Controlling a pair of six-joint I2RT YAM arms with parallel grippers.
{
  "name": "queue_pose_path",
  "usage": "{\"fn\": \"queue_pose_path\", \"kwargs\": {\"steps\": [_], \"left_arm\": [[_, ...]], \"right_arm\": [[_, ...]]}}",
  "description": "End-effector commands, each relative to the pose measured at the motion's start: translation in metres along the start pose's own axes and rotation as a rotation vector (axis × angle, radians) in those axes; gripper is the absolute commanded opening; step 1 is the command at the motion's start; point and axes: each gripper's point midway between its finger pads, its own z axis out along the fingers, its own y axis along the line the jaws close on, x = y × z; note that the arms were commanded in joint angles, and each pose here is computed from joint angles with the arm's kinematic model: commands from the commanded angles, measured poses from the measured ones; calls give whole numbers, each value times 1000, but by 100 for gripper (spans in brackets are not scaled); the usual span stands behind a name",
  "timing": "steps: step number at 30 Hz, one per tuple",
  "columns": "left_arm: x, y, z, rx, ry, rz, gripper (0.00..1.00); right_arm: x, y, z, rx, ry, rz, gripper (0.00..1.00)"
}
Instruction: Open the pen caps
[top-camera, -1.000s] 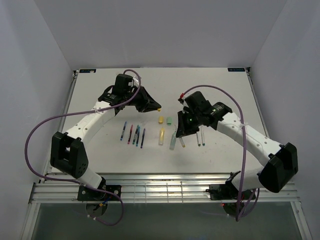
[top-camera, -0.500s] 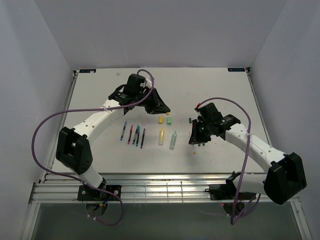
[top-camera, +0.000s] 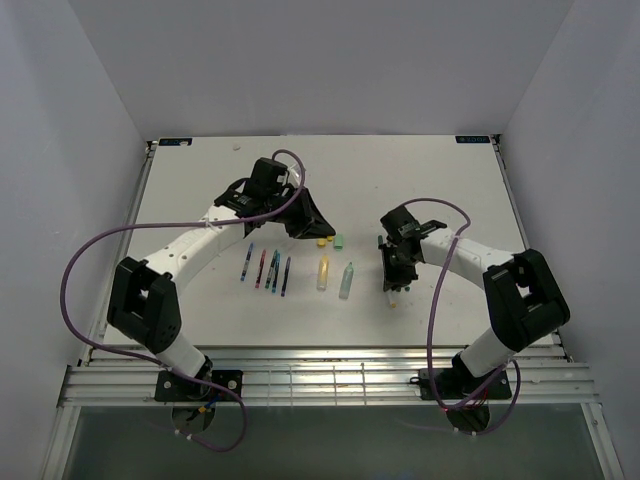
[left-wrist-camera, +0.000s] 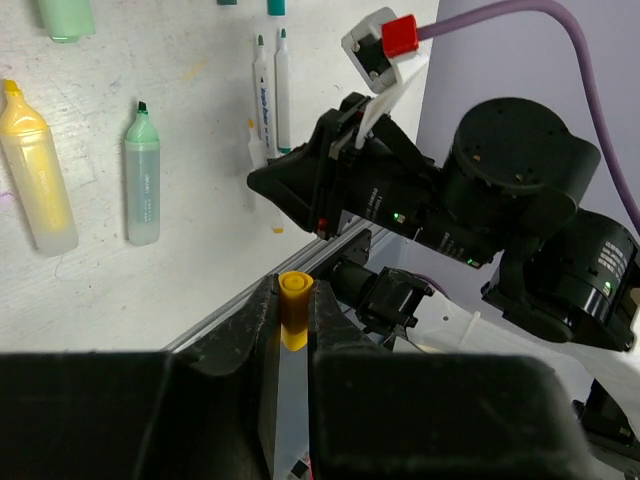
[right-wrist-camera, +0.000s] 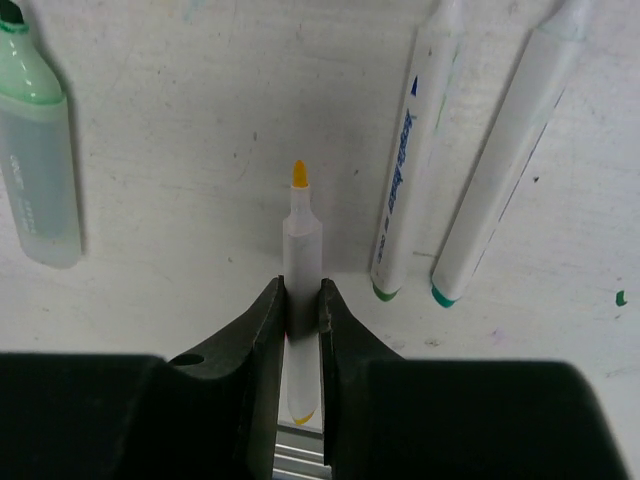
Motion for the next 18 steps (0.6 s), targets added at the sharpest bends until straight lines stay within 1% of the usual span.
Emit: {"fn": "queue_pose_path", "kwargs": {"steps": [1, 6, 10, 12, 13, 14, 17, 18], "left_arm": [[6, -20, -21, 61, -15, 59, 0], [10, -16, -20, 60, 0, 54, 0], [13, -12, -18, 56, 11, 45, 0], [14, -10, -17, 54, 17, 44, 0], [14, -11, -17, 57, 17, 47, 0], [14, -11, -16, 57, 19, 47, 0], [14, -8, -13, 52, 28, 50, 0], [13, -8, -11, 52, 32, 50, 0]], "right_arm": [[-36, 1, 1, 17, -91, -37, 8], [-50, 3, 9, 27, -88, -56, 8], [-50, -1, 21, 47, -55, -51, 8], [-50, 0, 23, 41, -49, -50, 9], [-48, 0, 23, 40, -48, -39, 11], [-48, 0, 24, 39, -49, -38, 16], [-45, 0, 26, 31, -44, -33, 25], [-44, 1, 27, 30, -42, -34, 26]]}}
